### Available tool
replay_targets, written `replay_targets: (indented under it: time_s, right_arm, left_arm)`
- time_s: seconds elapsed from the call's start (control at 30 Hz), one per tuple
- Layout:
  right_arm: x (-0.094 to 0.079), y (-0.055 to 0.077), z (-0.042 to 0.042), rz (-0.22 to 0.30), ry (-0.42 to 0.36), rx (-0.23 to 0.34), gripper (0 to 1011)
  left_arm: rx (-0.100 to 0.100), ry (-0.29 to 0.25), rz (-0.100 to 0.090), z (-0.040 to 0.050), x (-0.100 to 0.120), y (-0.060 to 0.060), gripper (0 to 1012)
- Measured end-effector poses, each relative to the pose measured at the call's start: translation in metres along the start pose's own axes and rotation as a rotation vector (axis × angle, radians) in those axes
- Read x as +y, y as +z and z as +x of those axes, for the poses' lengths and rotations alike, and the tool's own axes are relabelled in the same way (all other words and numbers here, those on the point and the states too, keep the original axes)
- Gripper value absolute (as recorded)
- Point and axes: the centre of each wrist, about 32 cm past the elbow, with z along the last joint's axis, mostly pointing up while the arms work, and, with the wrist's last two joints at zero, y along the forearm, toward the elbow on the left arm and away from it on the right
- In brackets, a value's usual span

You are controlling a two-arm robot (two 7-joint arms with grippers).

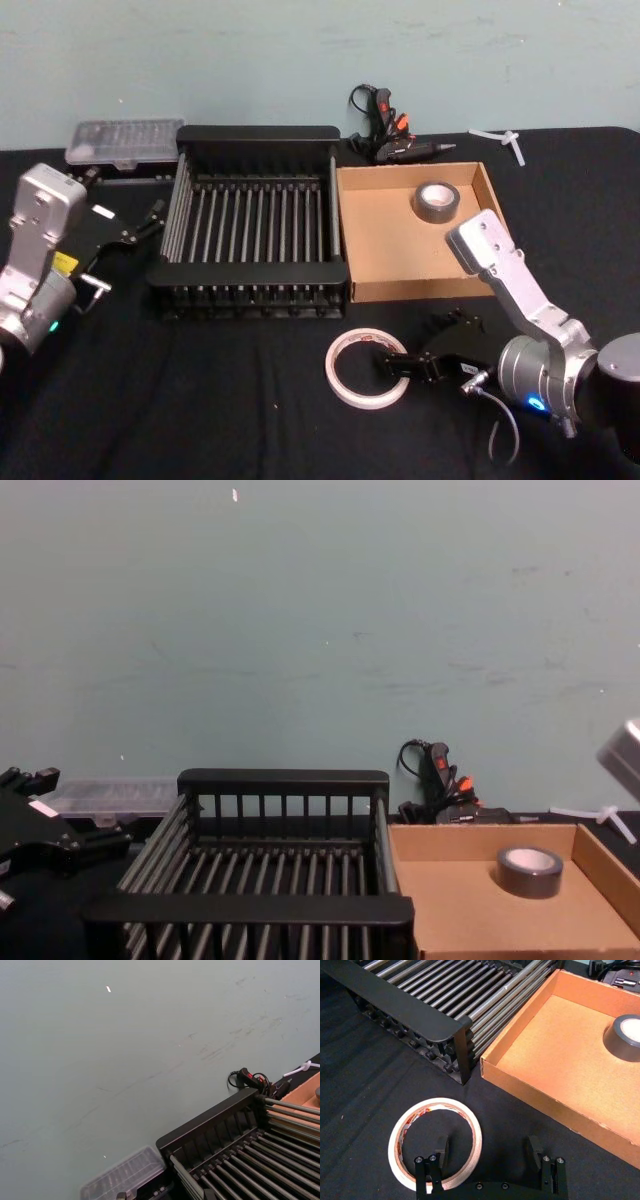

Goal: Pick up the white tape and place it into the black box , Pick up the silver tape and place it into the brown box.

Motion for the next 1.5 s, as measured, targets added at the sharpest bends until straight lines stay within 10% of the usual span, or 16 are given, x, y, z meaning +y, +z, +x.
replay_targets:
  time_s: [1.5]
  right_arm:
    - [0.018, 0.000, -0.0024, -0.033, 0.016, -0.011, 1003]
  left_arm:
    - [0.000, 0.000, 0.000, 0.0000, 0.000, 0.000, 1001]
